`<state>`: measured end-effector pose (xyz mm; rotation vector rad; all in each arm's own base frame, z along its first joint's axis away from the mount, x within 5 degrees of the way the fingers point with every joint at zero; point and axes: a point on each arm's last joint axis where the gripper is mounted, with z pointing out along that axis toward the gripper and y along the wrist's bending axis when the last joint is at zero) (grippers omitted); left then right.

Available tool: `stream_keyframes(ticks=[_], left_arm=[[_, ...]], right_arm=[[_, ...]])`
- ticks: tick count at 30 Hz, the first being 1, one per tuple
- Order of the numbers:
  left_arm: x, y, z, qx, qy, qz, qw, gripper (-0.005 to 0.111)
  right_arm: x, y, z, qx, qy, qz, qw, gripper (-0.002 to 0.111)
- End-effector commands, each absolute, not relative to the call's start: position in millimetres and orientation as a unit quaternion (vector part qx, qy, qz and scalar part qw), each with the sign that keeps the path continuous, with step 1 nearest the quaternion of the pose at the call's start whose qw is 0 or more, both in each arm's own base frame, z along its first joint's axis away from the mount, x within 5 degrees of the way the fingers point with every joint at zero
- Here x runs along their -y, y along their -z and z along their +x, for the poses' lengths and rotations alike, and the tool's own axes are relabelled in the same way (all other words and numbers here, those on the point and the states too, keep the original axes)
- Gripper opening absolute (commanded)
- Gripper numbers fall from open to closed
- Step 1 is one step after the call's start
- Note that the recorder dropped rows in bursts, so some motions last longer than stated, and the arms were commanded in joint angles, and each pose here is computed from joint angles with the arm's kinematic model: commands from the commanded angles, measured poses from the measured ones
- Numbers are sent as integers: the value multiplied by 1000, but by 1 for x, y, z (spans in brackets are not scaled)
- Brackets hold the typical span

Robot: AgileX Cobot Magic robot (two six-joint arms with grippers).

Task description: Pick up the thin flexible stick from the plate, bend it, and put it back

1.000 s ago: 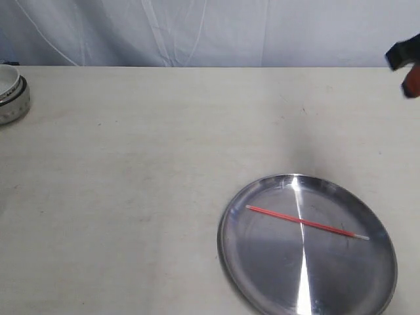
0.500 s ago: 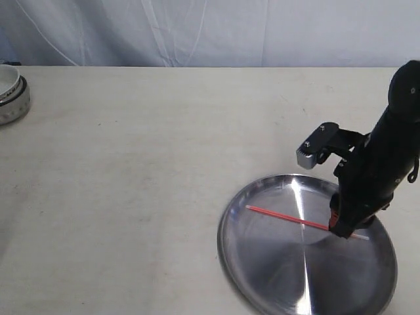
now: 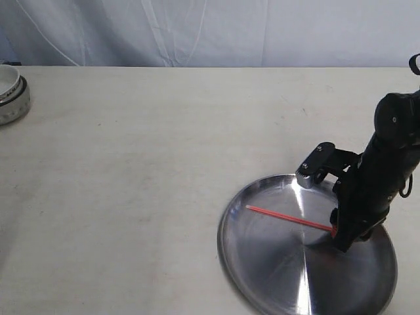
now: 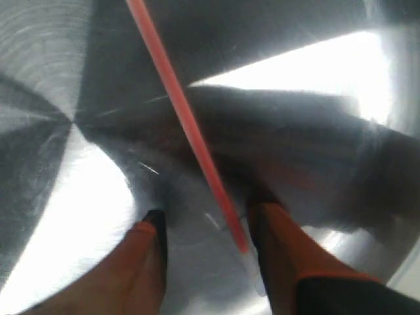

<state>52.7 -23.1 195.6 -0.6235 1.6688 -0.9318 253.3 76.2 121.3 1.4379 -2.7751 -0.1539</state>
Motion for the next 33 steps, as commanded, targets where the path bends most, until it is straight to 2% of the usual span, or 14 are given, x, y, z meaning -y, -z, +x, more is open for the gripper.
stream_keyframes(ticks=[1, 6, 9, 21, 28, 33], left_arm=[[25, -194, 52, -703, 403, -262, 525, 0], [26, -193, 51, -706, 404, -260, 520, 0], [26, -193, 51, -706, 404, -260, 520, 0], [27, -196, 51, -689, 434, -281, 508, 0], [28, -197, 51, -680, 450, -290, 501, 0], [26, -218, 49, -670, 434, -252, 547, 0]], right_arm=[[-76, -116, 254, 886, 45, 462, 8, 43], [-76, -105, 254, 886, 49, 461, 25, 43], [-76, -99, 254, 886, 50, 460, 33, 39], [-76, -95, 254, 887, 51, 458, 40, -1], [-76, -97, 252, 886, 53, 459, 43, -1], [-78, -115, 251, 885, 52, 462, 22, -1]])
